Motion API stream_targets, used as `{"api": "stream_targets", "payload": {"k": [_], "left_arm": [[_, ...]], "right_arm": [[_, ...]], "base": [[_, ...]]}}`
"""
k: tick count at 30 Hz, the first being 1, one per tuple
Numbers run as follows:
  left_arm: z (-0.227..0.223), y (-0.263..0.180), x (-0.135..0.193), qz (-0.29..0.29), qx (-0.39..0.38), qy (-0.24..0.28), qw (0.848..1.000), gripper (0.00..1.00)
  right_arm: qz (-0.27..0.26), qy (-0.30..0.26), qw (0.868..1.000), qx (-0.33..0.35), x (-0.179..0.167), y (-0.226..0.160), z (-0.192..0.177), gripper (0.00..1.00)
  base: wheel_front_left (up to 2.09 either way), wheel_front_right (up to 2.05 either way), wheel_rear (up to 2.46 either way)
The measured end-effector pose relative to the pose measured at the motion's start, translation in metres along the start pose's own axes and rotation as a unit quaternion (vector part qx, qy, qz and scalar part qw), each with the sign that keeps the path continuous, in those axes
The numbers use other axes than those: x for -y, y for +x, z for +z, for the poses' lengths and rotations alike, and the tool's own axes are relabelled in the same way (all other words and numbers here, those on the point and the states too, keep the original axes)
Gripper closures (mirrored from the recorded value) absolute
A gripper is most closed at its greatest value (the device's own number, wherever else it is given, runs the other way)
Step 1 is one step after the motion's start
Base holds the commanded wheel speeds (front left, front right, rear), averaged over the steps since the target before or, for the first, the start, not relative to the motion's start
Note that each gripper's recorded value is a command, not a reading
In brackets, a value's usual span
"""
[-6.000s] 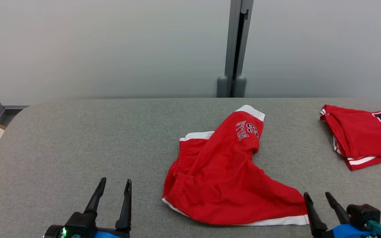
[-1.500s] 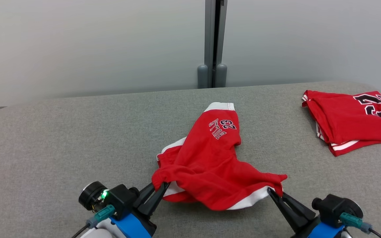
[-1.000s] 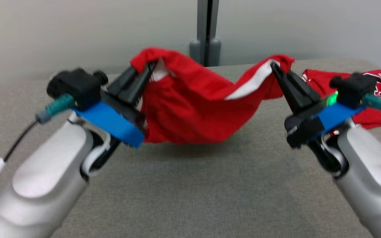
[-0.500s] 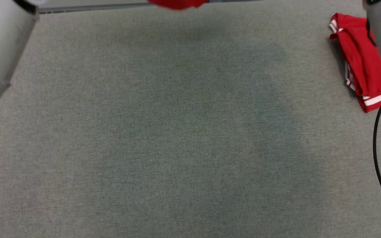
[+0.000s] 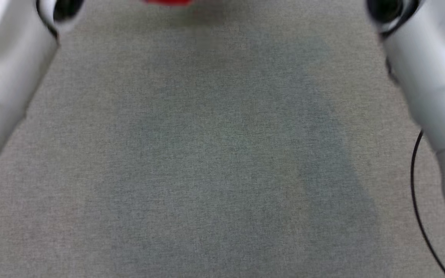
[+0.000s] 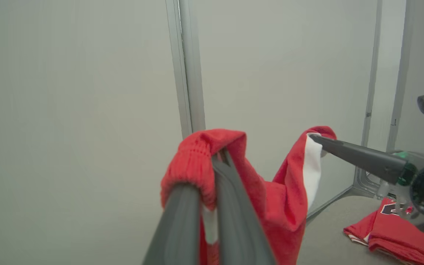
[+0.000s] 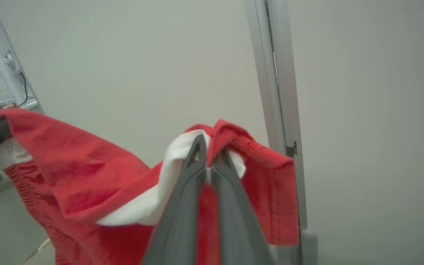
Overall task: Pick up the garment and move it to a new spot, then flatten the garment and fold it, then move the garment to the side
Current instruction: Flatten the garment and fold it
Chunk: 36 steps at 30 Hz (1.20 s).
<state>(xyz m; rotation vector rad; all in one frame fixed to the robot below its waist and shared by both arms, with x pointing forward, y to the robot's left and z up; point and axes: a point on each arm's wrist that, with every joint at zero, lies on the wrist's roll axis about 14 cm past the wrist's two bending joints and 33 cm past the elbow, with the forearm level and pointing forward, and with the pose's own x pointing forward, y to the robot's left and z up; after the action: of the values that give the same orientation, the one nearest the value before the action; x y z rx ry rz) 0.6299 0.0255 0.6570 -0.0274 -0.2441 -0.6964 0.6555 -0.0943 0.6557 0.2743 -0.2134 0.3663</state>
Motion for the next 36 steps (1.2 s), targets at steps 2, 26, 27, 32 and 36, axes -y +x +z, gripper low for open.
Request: {"api": "stream_targets", "payload": {"k": [2, 26, 27, 32, 36], "left_arm": [[-0.031, -0.014, 0.001, 0.007, -0.031, -0.020, 0.999, 1.00], [-0.140, -0.273, 0.163, 0.024, -0.192, -0.166, 0.967, 1.00], [-0.140, -0.280, 0.171, 0.022, -0.195, -0.170, 0.966, 1.00], [-0.142, -0.317, 0.200, 0.017, -0.217, -0.183, 0.959, 1.00], [-0.142, -0.336, 0.210, 0.018, -0.229, -0.182, 0.956, 1.00]], "right_arm": [[0.005, -0.003, 0.999, -0.036, 0.000, -0.016, -0.031, 1.00], [0.002, 0.076, 0.965, -0.250, -0.027, -0.291, -0.153, 1.00], [0.003, 0.077, 0.964, -0.253, -0.029, -0.301, -0.154, 1.00], [-0.003, 0.100, 0.959, -0.264, -0.042, -0.344, -0.156, 1.00], [-0.020, 0.116, 0.958, -0.263, -0.039, -0.370, -0.152, 1.00]], "base": [[0.00, 0.00, 0.00], [0.00, 0.00, 0.00], [0.00, 0.00, 0.00], [0.00, 0.00, 0.00], [0.00, 0.00, 0.00]]}}
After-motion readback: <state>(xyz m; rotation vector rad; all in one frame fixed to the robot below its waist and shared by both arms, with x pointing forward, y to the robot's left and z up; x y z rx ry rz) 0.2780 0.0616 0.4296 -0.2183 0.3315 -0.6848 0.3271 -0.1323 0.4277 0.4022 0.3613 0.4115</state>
